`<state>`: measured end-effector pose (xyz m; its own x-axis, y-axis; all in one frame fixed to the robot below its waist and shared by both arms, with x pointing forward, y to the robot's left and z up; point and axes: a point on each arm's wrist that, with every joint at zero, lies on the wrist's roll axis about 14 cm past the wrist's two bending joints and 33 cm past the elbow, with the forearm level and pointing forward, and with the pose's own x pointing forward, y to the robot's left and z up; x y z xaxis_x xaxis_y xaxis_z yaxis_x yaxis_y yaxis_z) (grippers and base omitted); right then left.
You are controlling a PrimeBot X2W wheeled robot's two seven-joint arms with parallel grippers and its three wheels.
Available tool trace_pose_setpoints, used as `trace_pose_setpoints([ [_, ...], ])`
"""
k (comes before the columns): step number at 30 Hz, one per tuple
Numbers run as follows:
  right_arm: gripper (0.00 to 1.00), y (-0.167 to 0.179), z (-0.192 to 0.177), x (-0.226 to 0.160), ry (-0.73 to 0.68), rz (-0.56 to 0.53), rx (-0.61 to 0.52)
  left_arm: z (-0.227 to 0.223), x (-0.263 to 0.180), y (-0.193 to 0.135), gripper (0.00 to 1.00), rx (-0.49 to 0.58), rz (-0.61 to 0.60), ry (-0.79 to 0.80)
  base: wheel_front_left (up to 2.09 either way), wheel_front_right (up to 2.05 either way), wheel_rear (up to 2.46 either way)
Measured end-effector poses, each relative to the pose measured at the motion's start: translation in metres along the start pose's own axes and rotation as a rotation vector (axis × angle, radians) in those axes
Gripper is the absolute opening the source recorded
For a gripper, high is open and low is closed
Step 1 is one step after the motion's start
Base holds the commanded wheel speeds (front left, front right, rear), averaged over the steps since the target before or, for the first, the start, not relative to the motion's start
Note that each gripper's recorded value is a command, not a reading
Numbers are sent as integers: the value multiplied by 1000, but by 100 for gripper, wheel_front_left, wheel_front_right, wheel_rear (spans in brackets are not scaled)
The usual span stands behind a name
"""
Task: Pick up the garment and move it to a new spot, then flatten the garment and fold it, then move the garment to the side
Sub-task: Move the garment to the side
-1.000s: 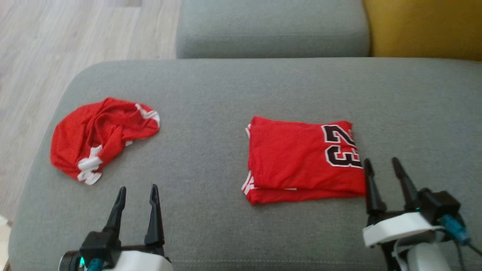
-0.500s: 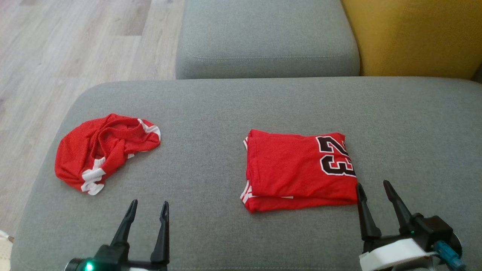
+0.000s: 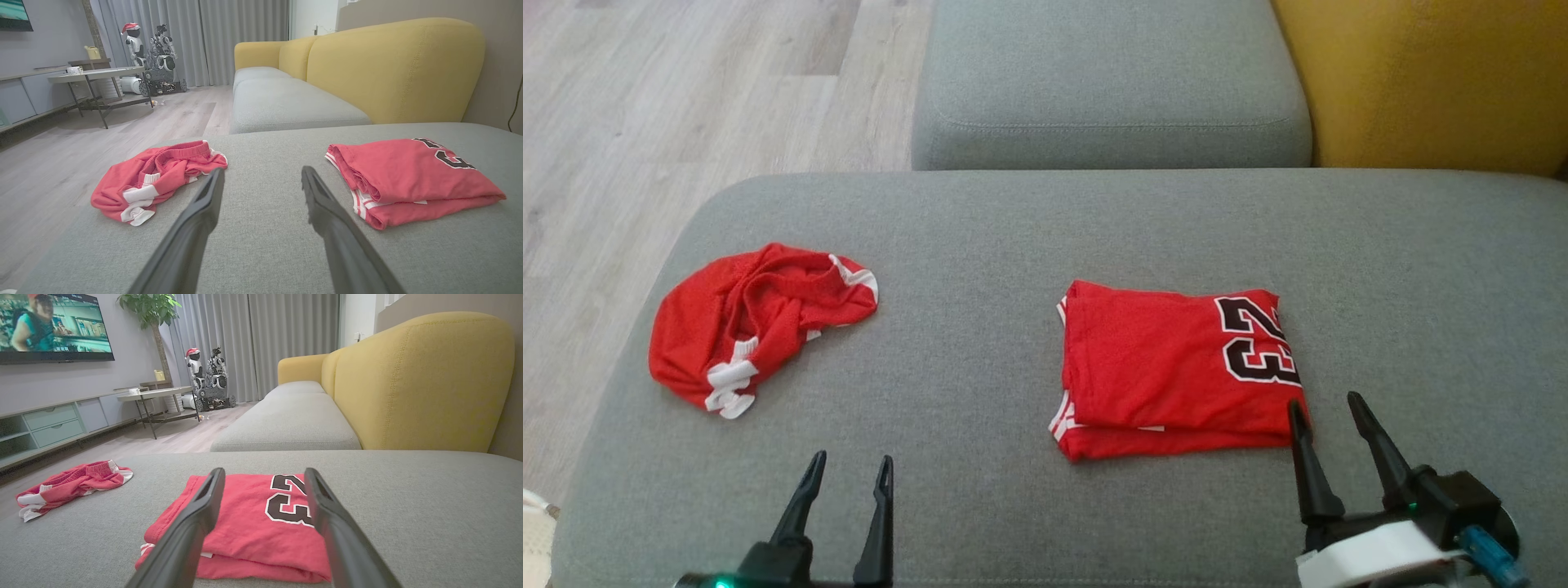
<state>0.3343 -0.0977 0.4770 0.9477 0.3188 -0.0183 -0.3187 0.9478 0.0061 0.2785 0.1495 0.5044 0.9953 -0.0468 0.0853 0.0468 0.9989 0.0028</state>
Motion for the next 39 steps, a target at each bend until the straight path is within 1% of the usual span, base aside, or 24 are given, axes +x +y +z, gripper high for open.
trace_pose_setpoints([
  [14, 100, 3, -2, 3, 7, 12, -1, -2, 0, -1, 100, 9, 6, 8, 0, 0, 0],
  [19, 100, 10, -7, 7, 24, 36, 2, -6, 0, 1, 100, 12, 13, 24, 0, 0, 0],
  [21, 100, 14, -10, 11, 34, 51, 2, -8, 1, 0, 100, 18, 11, 31, 0, 0, 0],
  [23, 100, 11, -7, 25, 31, 58, -8, -9, 4, -1, 100, 22, 2, 37, 0, 0, 0],
  [26, 100, -2, -10, 43, 49, 37, -15, -5, 12, -4, 100, 28, -8, 25, 0, 0, 0],
  [28, 100, -12, -24, 52, 109, 22, -19, -2, 18, -8, 100, 23, -21, 13, 0, 0, 0],
  [31, 100, -35, -42, 64, 214, -28, -19, 2, 27, -12, 100, 26, -32, 4, 0, 0, 0],
  [37, 100, -78, -53, 100, 325, -98, -53, 1, 49, -19, 100, 17, -56, 5, 0, 0, 0],
  [39, 100, -88, -64, 105, 391, -119, -46, -4, 53, -20, 100, 15, -59, 19, 0, 0, 0],
])
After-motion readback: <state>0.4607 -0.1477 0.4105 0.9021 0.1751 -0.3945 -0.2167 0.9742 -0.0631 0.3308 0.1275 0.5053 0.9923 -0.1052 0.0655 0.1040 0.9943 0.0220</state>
